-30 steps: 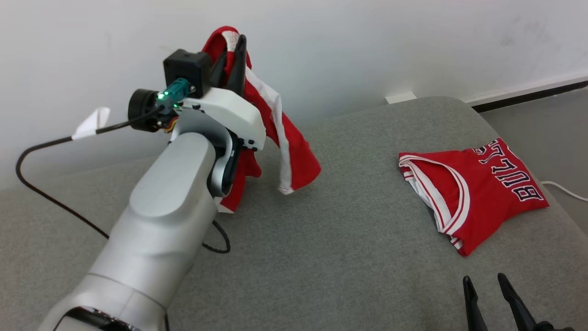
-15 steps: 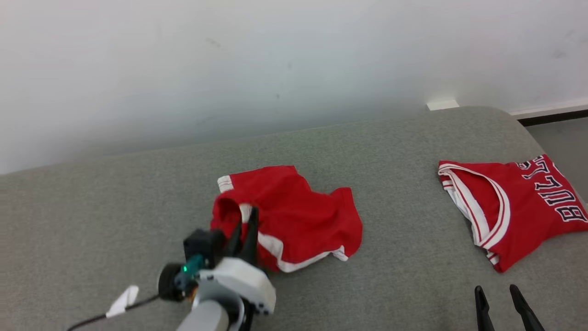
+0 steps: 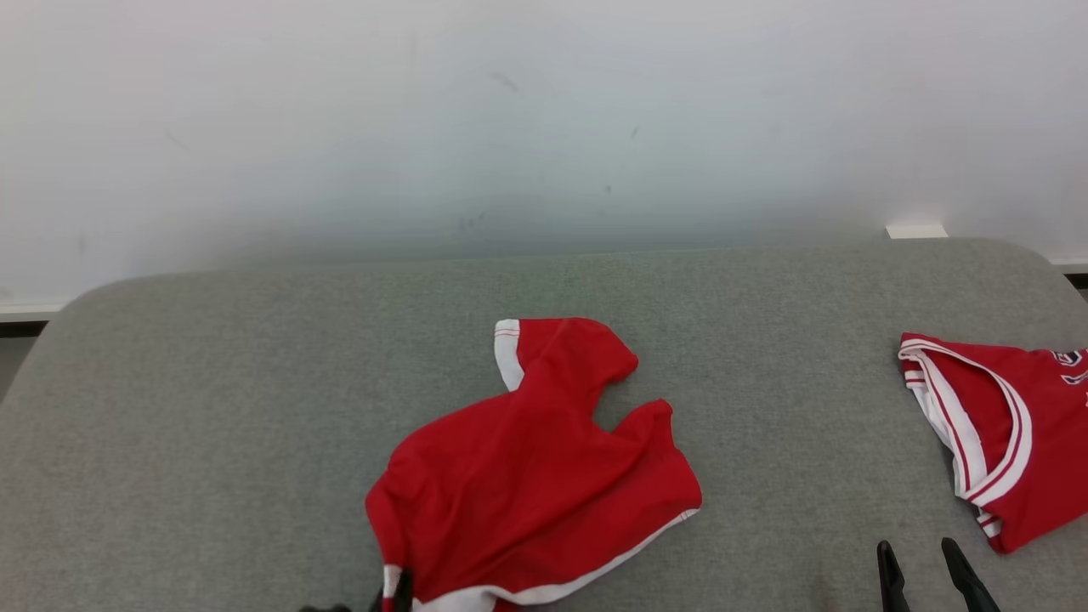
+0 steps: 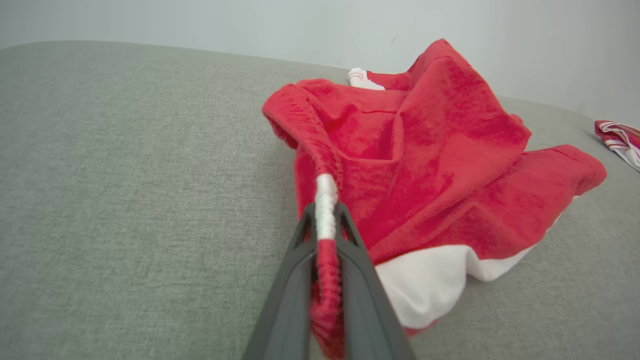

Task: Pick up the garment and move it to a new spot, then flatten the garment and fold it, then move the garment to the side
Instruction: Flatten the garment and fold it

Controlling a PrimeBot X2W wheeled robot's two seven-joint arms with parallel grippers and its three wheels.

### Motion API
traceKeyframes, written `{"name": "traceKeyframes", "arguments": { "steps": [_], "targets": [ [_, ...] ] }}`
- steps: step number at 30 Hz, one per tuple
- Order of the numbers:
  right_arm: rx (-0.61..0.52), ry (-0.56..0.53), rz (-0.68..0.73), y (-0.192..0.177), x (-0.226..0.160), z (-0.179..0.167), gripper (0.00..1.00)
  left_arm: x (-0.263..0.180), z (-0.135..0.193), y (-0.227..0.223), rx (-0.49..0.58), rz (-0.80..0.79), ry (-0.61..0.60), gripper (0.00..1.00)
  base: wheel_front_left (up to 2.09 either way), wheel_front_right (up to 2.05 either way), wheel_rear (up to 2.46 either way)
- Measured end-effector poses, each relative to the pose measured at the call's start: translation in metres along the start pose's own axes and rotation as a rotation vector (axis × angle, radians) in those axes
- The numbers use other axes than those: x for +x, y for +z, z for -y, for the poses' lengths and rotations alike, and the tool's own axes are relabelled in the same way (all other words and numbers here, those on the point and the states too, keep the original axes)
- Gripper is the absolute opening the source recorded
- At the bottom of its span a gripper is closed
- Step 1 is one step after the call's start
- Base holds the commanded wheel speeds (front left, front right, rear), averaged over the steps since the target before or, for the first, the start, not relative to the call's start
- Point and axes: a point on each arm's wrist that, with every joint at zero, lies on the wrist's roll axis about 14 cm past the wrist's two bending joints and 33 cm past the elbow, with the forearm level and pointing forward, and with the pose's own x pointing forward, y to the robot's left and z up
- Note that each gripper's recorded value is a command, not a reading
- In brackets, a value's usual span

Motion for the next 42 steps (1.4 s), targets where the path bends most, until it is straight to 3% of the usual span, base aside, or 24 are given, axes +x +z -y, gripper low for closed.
{"name": "traceKeyframes", "arguments": {
  "steps": [1,2,3,4,5,19,30,42],
  "targets": [
    [-0.001,0.003,-0.001,0.0,0.0,0.0,1.0,-0.004,-0.001,-0.004,-0.008,-0.008,-0.003,0.0,0.0,0.0,0.0],
    [-0.001,0.006,-0.003,-0.001,0.0,-0.001,1.0,-0.008,0.0,-0.008,-0.013,-0.021,-0.008,0.14,0.0,0.0,0.0],
    [-0.001,0.008,-0.005,-0.002,-0.001,-0.002,1.0,-0.012,0.001,-0.014,-0.014,-0.037,-0.015,0.45,0.0,0.0,0.0],
    [-0.001,0.01,-0.007,-0.002,-0.002,-0.003,1.0,-0.015,0.002,-0.018,-0.017,-0.047,-0.023,0.84,0.0,0.0,0.0],
    [-0.001,0.013,-0.006,-0.002,-0.001,-0.003,1.0,-0.016,0.003,-0.019,-0.021,-0.048,-0.027,1.0,0.0,0.0,0.0],
    [-0.035,0.024,0.067,0.022,-0.001,-0.002,1.0,-0.052,-0.032,0.054,0.051,0.216,0.086,1.0,0.0,0.0,0.0],
    [-0.087,0.054,0.066,0.023,-0.005,-0.005,1.0,-0.081,-0.041,0.044,0.059,0.205,0.121,1.0,0.0,0.0,0.0],
    [-0.061,0.043,0.038,0.012,-0.01,-0.005,1.0,-0.082,-0.04,0.041,0.062,0.195,0.106,1.0,0.0,0.0,0.0]
  ]
}}
